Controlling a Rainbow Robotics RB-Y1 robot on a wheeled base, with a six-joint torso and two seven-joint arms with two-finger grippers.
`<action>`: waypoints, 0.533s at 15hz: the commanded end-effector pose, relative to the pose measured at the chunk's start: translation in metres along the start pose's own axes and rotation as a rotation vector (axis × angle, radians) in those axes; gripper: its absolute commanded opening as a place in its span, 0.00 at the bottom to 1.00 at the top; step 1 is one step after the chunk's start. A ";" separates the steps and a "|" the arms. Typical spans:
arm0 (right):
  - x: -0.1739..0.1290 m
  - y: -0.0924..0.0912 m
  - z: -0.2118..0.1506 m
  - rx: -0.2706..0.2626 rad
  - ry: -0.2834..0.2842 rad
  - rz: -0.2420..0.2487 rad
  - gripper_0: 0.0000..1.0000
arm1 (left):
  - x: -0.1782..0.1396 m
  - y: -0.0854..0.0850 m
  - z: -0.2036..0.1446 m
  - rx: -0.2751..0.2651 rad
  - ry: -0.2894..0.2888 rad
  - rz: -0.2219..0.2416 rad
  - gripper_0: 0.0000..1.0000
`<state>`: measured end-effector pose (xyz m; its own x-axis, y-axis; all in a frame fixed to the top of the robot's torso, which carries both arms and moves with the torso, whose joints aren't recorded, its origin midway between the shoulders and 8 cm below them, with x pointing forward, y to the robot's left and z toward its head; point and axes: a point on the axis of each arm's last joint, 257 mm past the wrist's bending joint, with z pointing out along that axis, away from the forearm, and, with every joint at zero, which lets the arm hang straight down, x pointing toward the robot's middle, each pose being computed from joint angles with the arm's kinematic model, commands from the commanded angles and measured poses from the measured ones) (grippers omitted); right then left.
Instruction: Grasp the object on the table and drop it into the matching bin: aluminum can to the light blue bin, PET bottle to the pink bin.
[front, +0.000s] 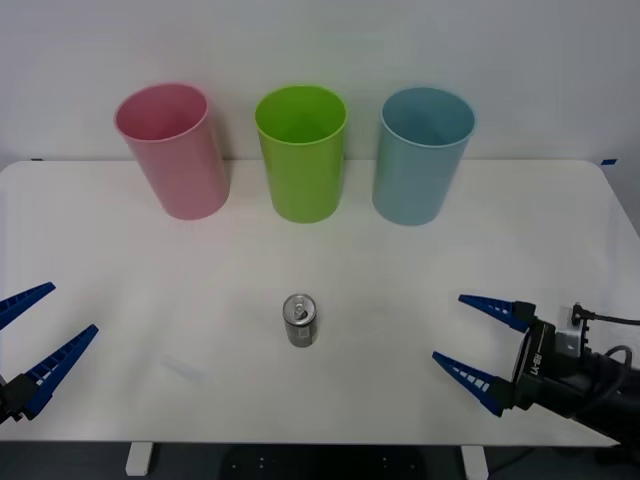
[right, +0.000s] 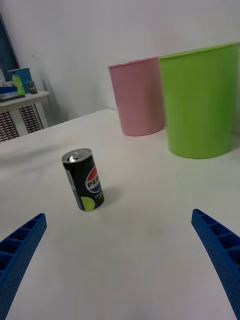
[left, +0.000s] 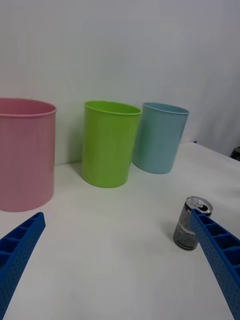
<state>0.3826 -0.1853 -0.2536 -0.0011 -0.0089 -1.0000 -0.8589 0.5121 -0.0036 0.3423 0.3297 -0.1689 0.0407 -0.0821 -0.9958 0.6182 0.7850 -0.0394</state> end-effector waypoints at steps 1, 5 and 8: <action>0.007 0.005 0.018 -0.009 0.013 0.013 1.00 | 0.000 0.000 0.000 0.000 0.000 0.000 1.00; 0.021 0.016 0.050 -0.017 0.038 0.024 1.00 | 0.000 0.000 0.000 0.000 0.000 0.000 1.00; 0.029 0.021 0.072 -0.015 0.057 0.018 1.00 | 0.000 0.000 0.000 0.000 0.000 0.000 1.00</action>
<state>0.3997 -0.1170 -0.2816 -0.0463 -0.0431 -0.9980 -0.8660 0.4997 0.0185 0.3423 0.3297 -0.1689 0.0407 -0.0821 -0.9958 0.6182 0.7850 -0.0394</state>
